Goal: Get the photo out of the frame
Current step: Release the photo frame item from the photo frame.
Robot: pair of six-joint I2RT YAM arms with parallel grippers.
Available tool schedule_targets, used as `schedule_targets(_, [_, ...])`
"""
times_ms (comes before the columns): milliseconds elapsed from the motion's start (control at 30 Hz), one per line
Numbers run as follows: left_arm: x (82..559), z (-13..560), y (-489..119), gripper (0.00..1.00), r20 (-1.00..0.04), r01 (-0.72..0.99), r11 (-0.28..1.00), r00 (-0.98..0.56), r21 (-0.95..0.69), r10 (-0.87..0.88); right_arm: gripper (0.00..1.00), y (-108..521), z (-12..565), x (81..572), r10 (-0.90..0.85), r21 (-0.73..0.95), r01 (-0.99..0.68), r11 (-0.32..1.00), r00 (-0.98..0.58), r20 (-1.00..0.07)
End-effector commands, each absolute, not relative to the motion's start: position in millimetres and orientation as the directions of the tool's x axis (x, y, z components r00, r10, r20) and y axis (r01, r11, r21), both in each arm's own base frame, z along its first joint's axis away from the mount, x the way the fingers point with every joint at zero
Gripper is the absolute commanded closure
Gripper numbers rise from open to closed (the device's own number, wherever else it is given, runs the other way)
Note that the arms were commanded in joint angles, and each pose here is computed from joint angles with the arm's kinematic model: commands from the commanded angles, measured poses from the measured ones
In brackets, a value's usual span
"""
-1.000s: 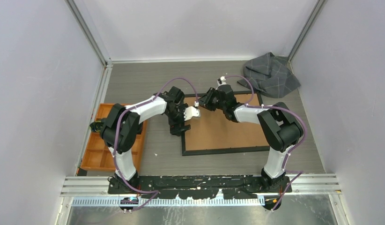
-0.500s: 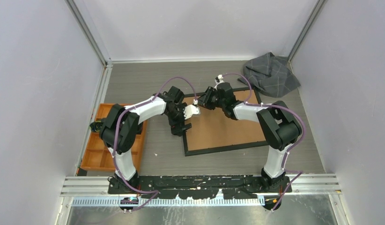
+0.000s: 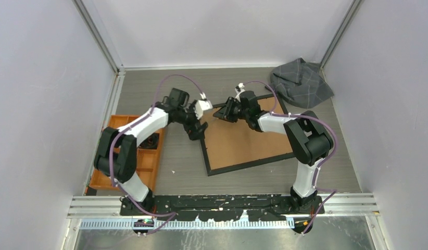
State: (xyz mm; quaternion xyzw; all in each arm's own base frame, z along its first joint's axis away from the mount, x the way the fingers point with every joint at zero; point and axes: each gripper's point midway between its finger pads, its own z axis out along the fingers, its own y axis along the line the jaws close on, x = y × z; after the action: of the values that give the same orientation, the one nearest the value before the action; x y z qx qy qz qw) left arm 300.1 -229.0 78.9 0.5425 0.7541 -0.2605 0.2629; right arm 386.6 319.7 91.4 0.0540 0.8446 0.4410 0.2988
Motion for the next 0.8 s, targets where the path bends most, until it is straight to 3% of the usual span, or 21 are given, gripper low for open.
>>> schedule_targets(0, [365, 137, -220, 0.00, -0.842, 0.895, 0.442, -0.275, -0.048, 0.464, 0.99, 343, 106, 371, 0.255, 0.779, -0.262, 0.569, -0.845, -0.470])
schedule_targets(100, [384, 115, -213, 0.02, -0.820, 0.801, 0.557, -0.461, -0.219, 0.340, 0.99, 342, 108, 372, 0.239, 0.761, -0.277, 0.587, -0.839, -0.489])
schedule_targets(267, [398, 95, -212, 0.09, -0.719, 0.607, 0.616, -0.688, -0.502, 0.092, 0.99, 339, 109, 372, 0.229, 0.743, -0.292, 0.602, -0.829, -0.511])
schedule_targets(533, [401, 82, -216, 0.18, -0.567, 0.395, 0.606, -0.815, -0.690, -0.115, 0.99, 340, 107, 374, 0.226, 0.739, -0.294, 0.606, -0.828, -0.514])
schedule_targets(733, [393, 70, -223, 0.51, -0.414, 0.223, 0.537, -0.871, -0.814, -0.265, 0.99, 346, 112, 366, 0.190, 0.721, -0.330, 0.609, -0.822, -0.537])
schedule_targets(767, [392, 65, -223, 0.53, -0.403, 0.211, 0.536, -0.874, -0.818, -0.271, 0.99, 348, 112, 364, 0.179, 0.717, -0.337, 0.611, -0.822, -0.540])
